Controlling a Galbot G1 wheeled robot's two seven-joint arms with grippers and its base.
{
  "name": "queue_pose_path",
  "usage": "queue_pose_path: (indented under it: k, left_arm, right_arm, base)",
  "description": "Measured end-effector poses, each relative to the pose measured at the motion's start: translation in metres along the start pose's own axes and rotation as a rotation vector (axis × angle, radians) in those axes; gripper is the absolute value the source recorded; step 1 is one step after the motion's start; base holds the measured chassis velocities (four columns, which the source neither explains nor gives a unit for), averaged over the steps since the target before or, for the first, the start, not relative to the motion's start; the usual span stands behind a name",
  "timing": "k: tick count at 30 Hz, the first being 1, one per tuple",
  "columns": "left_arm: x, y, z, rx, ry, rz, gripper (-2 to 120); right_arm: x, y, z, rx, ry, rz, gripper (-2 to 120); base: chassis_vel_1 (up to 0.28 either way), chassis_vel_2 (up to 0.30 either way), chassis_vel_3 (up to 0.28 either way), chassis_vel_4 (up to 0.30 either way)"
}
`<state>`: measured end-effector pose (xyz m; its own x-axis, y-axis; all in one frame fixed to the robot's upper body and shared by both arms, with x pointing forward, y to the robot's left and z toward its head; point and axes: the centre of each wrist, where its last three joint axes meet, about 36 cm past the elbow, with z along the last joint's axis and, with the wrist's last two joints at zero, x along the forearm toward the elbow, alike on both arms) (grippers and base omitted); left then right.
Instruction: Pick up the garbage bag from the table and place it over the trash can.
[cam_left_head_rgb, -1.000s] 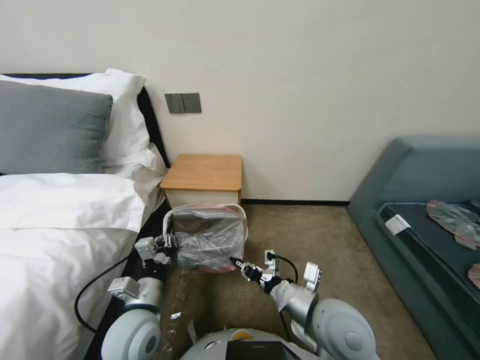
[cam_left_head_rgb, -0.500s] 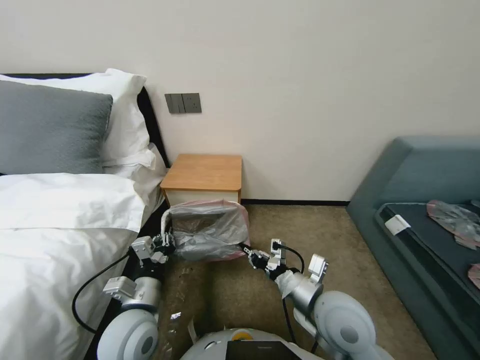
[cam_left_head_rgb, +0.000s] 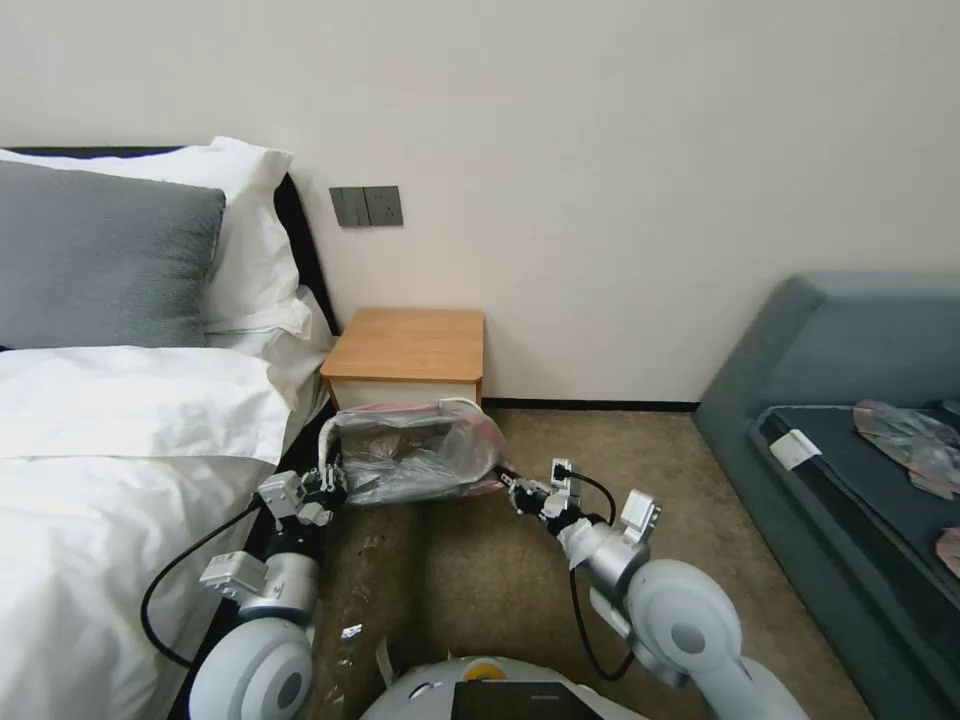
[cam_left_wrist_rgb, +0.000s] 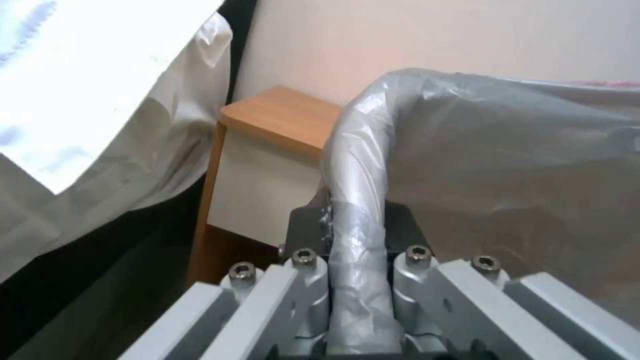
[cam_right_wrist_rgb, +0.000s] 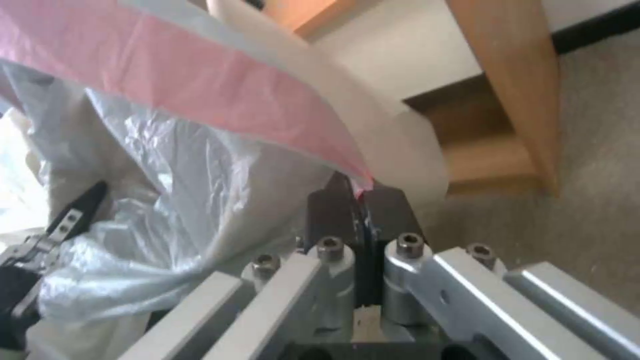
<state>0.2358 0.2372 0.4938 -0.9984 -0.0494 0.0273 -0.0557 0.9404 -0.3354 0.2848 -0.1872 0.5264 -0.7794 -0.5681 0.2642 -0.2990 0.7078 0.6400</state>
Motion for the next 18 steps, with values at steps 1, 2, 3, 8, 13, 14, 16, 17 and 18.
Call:
queue_pose_path:
  k: [1,2,3,8,13,14,16,17,18]
  left_arm:
    - [0.000,0.000,0.000,0.000,0.000,0.000,5]
    - [0.000,0.000,0.000,0.000,0.000,0.000,5]
    - [0.000,0.000,0.000,-0.001,0.000,-0.001,5]
    - [-0.001,0.002,-0.002,-0.007,-0.009,-0.011,5]
    - [-0.006,0.008,-0.007,-0.011,-0.011,-0.067,5]
    - [-0.007,0.009,-0.008,-0.012,-0.012,-0.080,5]
    - [-0.008,0.010,-0.008,-0.014,-0.011,-0.094,5]
    - [-0.008,0.010,-0.007,-0.014,-0.007,-0.103,5]
    - [-0.008,0.011,-0.007,-0.013,-0.004,-0.110,5]
  right_arm:
    - [-0.001,0.000,-0.001,0.009,-0.005,0.003,0]
    - [-0.001,0.000,-0.001,0.009,-0.005,0.003,0]
    - [-0.001,0.000,-0.001,0.016,-0.008,0.006,0]
    - [0.003,-0.001,0.009,0.109,-0.009,0.025,11]
    - [0.015,-0.008,0.031,0.249,-0.027,-0.007,30]
    - [0.018,-0.009,0.037,0.273,-0.035,-0.024,35]
    - [0.021,-0.009,0.043,0.299,-0.052,-0.046,40]
    - [0.023,-0.009,0.047,0.325,-0.071,-0.066,43]
    - [0.024,-0.009,0.050,0.345,-0.088,-0.084,48]
  base:
    - [0.000,0.000,0.000,0.000]
    - [0.000,0.000,0.000,0.000]
    - [0.000,0.000,0.000,0.000]
    - [0.000,0.000,0.000,0.000]
    - [0.000,0.000,0.000,0.000]
    - [0.000,0.000,0.000,0.000]
    - [0.000,0.000,0.000,0.000]
    - [0.000,0.000,0.000,0.000]
    - [0.000,0.000,0.000,0.000]
